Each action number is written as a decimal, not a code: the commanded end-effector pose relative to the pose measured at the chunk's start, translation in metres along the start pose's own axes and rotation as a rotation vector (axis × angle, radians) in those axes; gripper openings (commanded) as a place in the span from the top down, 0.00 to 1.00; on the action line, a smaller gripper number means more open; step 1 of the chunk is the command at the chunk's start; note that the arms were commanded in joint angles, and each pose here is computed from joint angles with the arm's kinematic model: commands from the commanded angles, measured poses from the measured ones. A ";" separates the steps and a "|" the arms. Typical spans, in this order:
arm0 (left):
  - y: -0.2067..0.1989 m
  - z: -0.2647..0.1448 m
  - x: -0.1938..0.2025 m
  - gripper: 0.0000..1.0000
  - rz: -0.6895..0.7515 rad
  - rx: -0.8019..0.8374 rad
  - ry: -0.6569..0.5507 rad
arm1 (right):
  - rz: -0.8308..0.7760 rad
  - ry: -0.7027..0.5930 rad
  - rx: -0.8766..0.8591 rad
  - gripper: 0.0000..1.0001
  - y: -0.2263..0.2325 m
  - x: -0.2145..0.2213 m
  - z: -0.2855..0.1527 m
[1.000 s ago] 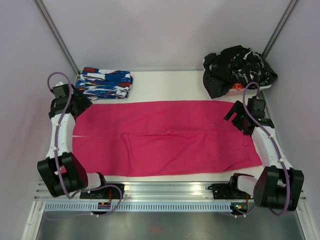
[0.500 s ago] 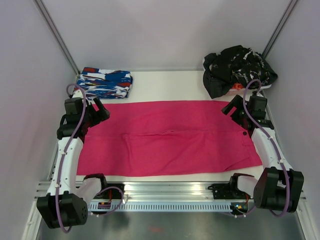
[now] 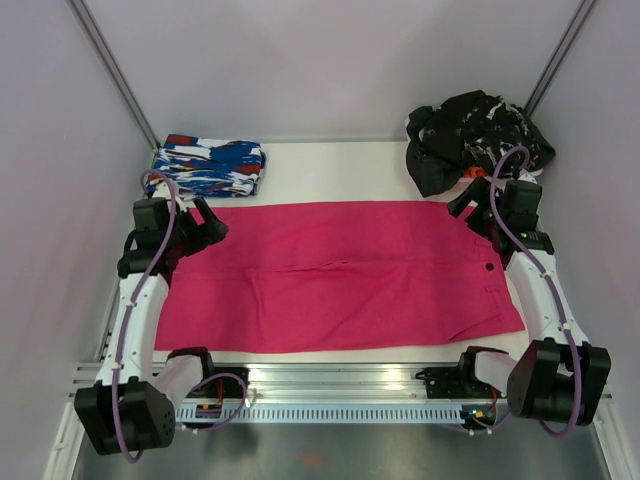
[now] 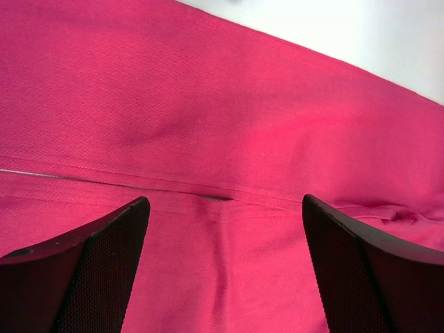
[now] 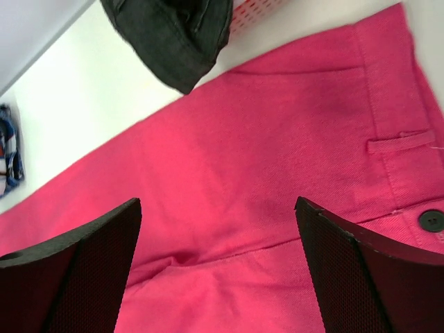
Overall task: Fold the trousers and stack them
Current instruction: Flatten the trousers out, then fold the trousers
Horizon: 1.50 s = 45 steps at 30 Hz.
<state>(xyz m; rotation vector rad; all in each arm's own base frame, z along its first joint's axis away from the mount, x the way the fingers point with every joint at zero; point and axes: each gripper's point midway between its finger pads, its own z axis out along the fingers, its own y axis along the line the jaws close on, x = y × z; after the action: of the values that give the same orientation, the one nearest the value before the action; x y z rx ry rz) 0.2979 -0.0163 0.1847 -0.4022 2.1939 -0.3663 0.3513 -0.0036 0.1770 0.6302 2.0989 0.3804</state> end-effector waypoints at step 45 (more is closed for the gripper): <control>0.048 -0.016 0.023 0.00 -0.428 -0.280 -0.143 | 0.460 -0.407 0.174 0.02 -0.048 -0.034 0.006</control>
<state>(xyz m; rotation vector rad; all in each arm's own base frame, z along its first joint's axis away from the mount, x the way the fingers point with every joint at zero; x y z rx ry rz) 0.2608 0.0131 0.1597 -0.8997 2.1058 -0.2355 0.3653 -0.0704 0.1355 1.2230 1.7017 0.1776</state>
